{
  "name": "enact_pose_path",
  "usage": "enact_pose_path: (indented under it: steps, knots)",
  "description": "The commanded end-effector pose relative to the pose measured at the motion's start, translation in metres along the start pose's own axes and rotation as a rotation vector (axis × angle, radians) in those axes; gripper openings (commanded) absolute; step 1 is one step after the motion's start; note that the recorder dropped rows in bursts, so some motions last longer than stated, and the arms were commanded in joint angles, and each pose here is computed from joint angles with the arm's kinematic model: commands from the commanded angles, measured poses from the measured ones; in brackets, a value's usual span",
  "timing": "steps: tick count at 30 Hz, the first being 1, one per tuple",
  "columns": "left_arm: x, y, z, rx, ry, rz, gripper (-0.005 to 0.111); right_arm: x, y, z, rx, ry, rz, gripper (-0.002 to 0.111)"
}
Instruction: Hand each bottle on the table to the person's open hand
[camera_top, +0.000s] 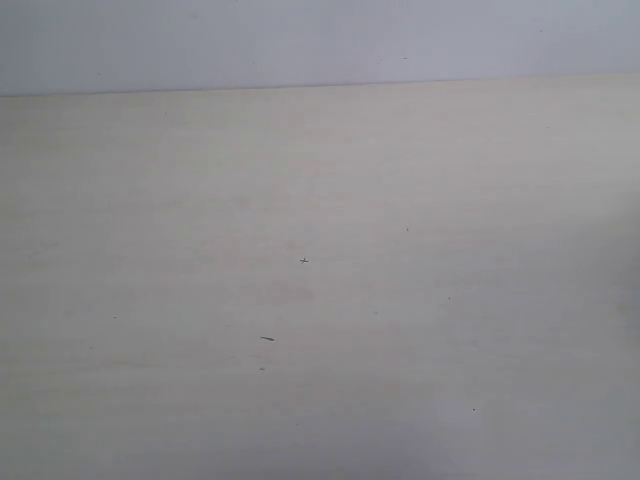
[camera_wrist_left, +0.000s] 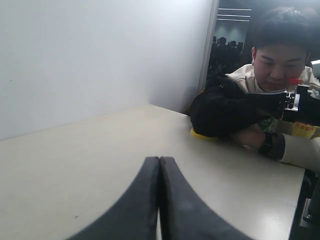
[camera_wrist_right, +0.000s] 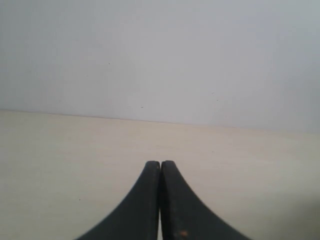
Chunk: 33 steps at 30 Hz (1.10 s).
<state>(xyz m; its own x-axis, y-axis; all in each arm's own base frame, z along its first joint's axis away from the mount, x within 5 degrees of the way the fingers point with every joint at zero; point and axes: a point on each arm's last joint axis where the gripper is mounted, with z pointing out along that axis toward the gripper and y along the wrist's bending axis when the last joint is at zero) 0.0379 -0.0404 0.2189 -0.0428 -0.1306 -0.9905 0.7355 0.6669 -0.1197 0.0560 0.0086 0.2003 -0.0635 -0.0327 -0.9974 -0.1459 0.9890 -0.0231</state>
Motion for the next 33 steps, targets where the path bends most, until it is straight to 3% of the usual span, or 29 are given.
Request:
enact_pose_path:
  steps: [1,17,19,22,29,33]
  knots:
    - [-0.001,0.0,0.0,0.004,-0.015,0.003,0.0,0.0,0.0,0.0,0.006,-0.014,-0.005,0.001]
    - [-0.001,0.001,0.0,-0.017,-0.017,0.005,0.0,0.0,0.0,0.0,0.006,-0.014,-0.007,0.001]
    - [-0.001,0.006,-0.001,-0.104,-0.028,0.011,0.0,0.0,0.0,0.0,0.006,-0.014,-0.007,0.001]
    - [-0.004,0.017,-0.003,-0.316,-0.065,0.03,0.0,0.0,0.0,0.0,0.006,-0.014,-0.007,0.001]
    - [-0.002,0.033,-0.012,-0.644,-0.07,0.033,0.0,0.0,0.0,0.0,0.006,-0.014,-0.004,0.001]
    - [-0.003,0.037,-0.014,-0.731,-0.144,0.065,0.0,0.0,0.0,0.0,0.006,-0.014,-0.004,0.001]
